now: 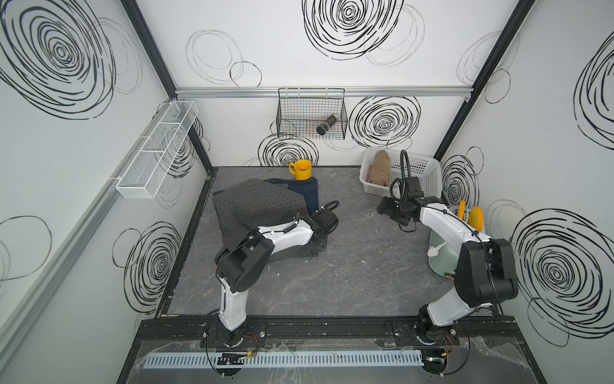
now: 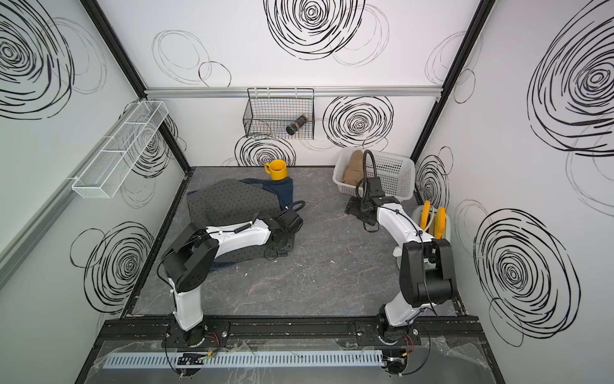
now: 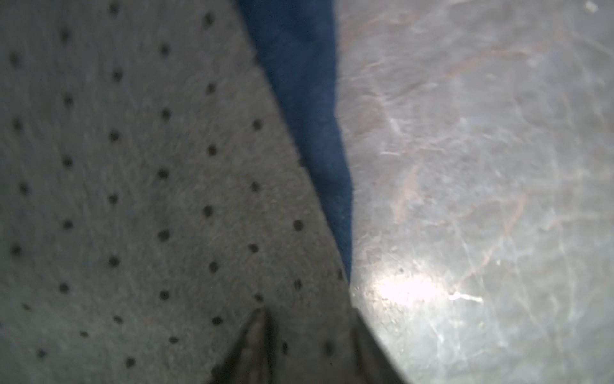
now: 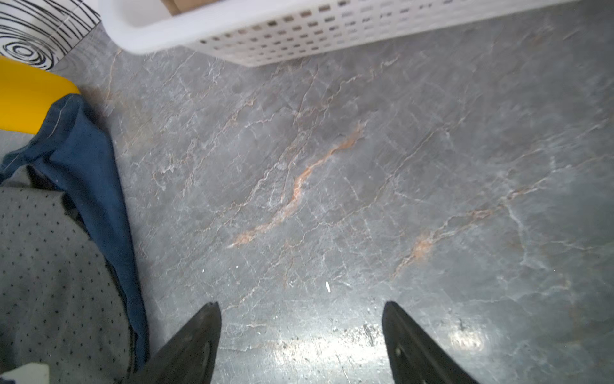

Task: Roll up the skirts
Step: Pick up the skirt from the center of the board.

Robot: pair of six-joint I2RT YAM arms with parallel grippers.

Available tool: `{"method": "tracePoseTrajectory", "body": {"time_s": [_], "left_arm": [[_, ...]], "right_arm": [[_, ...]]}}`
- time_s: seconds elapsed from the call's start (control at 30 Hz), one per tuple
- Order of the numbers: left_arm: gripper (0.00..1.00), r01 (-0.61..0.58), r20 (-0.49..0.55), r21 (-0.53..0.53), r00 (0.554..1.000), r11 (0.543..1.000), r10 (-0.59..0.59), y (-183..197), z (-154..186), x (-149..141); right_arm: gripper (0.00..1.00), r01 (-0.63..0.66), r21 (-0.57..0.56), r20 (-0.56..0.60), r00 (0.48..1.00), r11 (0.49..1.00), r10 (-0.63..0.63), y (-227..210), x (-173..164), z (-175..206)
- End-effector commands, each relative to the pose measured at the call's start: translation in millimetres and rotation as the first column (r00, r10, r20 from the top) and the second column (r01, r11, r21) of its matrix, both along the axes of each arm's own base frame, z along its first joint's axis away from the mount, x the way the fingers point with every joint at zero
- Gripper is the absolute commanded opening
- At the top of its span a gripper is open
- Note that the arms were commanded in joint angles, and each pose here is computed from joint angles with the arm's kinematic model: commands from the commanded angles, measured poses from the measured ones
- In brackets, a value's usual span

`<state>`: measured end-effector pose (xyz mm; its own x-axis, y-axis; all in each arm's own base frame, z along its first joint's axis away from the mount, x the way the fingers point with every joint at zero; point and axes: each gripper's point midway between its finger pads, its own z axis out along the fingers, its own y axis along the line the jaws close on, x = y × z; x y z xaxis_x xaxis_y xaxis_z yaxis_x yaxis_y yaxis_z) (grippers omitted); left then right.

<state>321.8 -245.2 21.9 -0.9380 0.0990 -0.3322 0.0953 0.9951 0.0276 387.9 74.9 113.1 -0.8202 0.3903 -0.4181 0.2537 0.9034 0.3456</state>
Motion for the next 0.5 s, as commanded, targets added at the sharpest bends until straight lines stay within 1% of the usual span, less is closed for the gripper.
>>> {"method": "tracePoseTrajectory", "body": {"time_s": [0.0, 0.1, 0.2, 0.27, 0.33, 0.4, 0.47], "left_arm": [[0.1, -0.042, 0.037, 0.064, 0.999, 0.997, 0.04, 17, 12, 5], [0.11, -0.086, 0.128, 0.074, 0.989, 0.994, 0.077, 37, 49, 16], [0.11, -0.123, 0.23, 0.037, 0.967, 0.992, 0.111, 56, 105, 34], [0.12, -0.11, 0.311, 0.009, 0.945, 0.994, 0.102, 63, 151, 45], [0.13, -0.086, 0.374, -0.002, 0.924, 0.996, 0.081, 65, 184, 49], [0.11, -0.069, 0.41, -0.021, 0.909, 0.997, 0.071, 66, 208, 52], [0.15, -0.032, 0.417, -0.057, 0.907, 0.998, 0.053, 60, 217, 51]], "right_arm": [[0.78, -0.034, 0.049, 0.035, 0.999, 0.998, 0.032, 8, -9, 10], [0.78, -0.078, 0.078, 0.045, 0.996, 0.994, 0.075, 19, -20, 14], [0.79, -0.104, 0.082, 0.021, 0.995, 0.991, 0.103, 26, -28, 13], [0.79, -0.106, 0.091, -0.003, 0.994, 0.99, 0.107, 28, -31, 12], [0.79, -0.114, 0.105, -0.01, 0.993, 0.988, 0.115, 30, -33, 11], [0.79, -0.13, 0.126, -0.012, 0.991, 0.983, 0.133, 35, -34, 11], [0.79, -0.14, 0.135, -0.03, 0.989, 0.981, 0.145, 37, -37, 9]]}}
